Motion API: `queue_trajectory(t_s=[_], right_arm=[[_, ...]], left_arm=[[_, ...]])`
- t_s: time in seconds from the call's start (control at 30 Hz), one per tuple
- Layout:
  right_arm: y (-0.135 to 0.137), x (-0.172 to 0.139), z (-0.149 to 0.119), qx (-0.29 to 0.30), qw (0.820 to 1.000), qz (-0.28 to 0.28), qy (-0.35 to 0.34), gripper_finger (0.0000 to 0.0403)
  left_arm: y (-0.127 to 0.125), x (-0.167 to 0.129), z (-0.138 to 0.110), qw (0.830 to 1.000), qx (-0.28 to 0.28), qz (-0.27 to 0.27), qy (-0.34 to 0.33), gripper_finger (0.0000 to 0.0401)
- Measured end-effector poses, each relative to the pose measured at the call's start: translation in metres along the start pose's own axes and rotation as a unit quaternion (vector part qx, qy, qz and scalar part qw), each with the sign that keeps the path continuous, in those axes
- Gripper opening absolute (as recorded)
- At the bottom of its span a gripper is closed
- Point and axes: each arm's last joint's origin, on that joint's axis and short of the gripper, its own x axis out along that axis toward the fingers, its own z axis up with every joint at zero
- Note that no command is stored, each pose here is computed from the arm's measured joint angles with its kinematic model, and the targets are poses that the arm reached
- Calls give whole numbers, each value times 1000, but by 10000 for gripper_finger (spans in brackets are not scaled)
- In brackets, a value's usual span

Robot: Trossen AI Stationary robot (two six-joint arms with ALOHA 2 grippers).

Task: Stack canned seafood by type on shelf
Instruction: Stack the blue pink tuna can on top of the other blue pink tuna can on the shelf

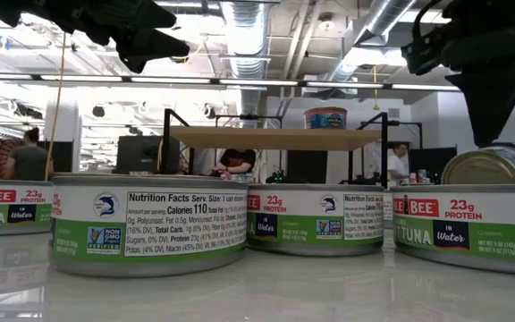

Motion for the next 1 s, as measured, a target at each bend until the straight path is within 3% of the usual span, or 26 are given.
queue_trajectory(t_s=[0.3, 0.5, 0.8, 1.0], right_arm=[[-4, 16, -8, 21, 999, -24, 12, 357], [-1, 33, -10, 27, 1000, 1, 5, 325], [-2, 35, -11, 15, 1000, -9, -2, 218], [0, 34, -15, -7, 999, -20, -32, 219]], left_arm=[[0, 0, -1, 1000, 1, 0, 4, 233], [0, 0, -1, 1000, 0, 0, 4, 233], [0, 0, -1, 1000, 1, -2, 3, 233], [-3, -1, 7, 999, 17, -17, -38, 233]])
